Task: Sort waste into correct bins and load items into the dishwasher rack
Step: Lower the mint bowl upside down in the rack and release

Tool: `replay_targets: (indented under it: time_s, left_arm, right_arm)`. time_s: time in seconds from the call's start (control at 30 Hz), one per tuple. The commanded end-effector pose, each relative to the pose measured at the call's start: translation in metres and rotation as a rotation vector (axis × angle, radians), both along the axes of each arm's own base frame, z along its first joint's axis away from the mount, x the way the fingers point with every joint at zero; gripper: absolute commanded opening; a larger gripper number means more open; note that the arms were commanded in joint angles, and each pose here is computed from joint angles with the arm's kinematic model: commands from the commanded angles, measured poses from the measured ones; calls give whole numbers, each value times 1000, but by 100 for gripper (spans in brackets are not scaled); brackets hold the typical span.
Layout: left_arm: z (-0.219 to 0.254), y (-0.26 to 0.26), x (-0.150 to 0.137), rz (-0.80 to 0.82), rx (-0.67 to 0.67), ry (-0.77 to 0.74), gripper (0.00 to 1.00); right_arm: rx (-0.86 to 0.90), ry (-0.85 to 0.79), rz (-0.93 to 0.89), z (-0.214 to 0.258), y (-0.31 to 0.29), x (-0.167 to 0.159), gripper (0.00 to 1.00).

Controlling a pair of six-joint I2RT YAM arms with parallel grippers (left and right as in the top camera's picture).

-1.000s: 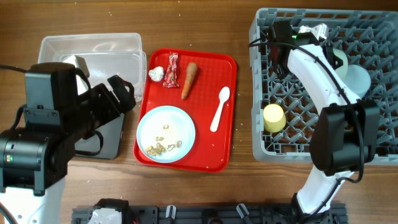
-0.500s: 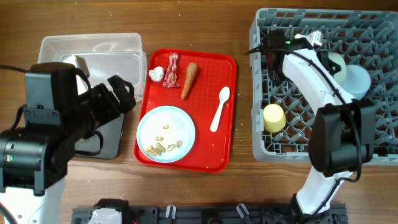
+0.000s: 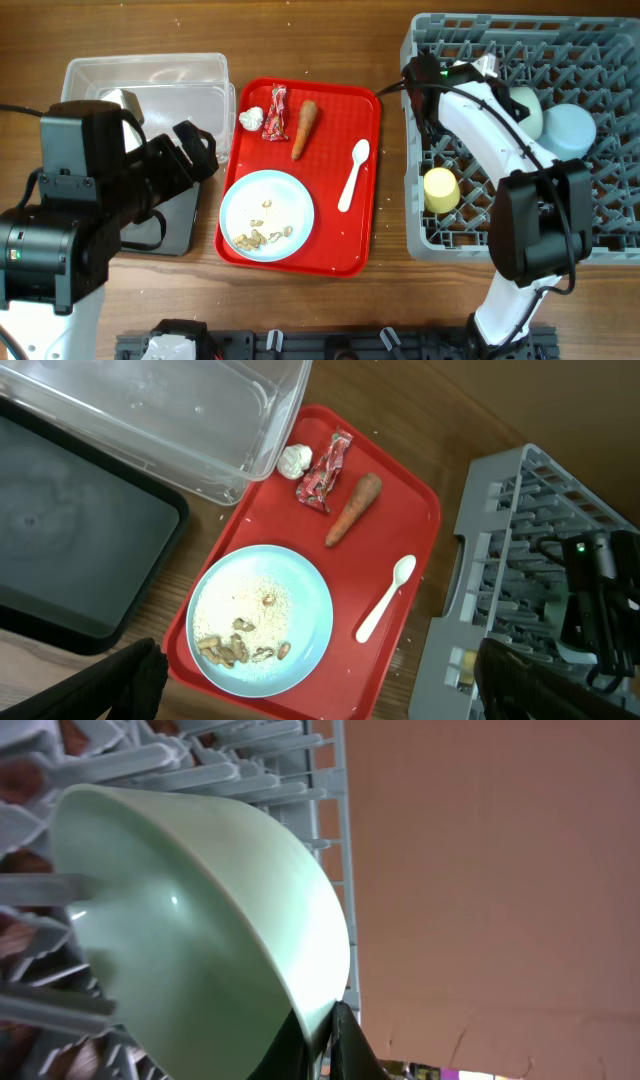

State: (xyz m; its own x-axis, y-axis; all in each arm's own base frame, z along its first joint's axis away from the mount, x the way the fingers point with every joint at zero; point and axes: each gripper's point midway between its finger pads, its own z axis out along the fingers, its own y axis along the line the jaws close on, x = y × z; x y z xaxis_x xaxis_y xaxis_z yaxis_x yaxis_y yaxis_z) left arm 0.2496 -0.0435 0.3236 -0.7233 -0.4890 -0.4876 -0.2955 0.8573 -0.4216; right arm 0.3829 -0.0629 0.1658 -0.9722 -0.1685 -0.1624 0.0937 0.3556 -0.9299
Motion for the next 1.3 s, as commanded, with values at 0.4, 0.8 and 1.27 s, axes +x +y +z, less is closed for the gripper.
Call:
replay_targets:
  time_s: [0.4, 0.8, 1.27]
  left_arm:
    - [2, 2, 1, 8, 2, -9, 100]
    - [2, 2, 1, 8, 2, -9, 100]
    - [2, 2, 1, 8, 2, -9, 100]
  right_arm:
    - [272, 8, 94, -11, 69, -7, 53]
    - [1223, -261, 11, 34, 96, -4, 4]
    - [1447, -104, -273, -65, 32, 4, 4]
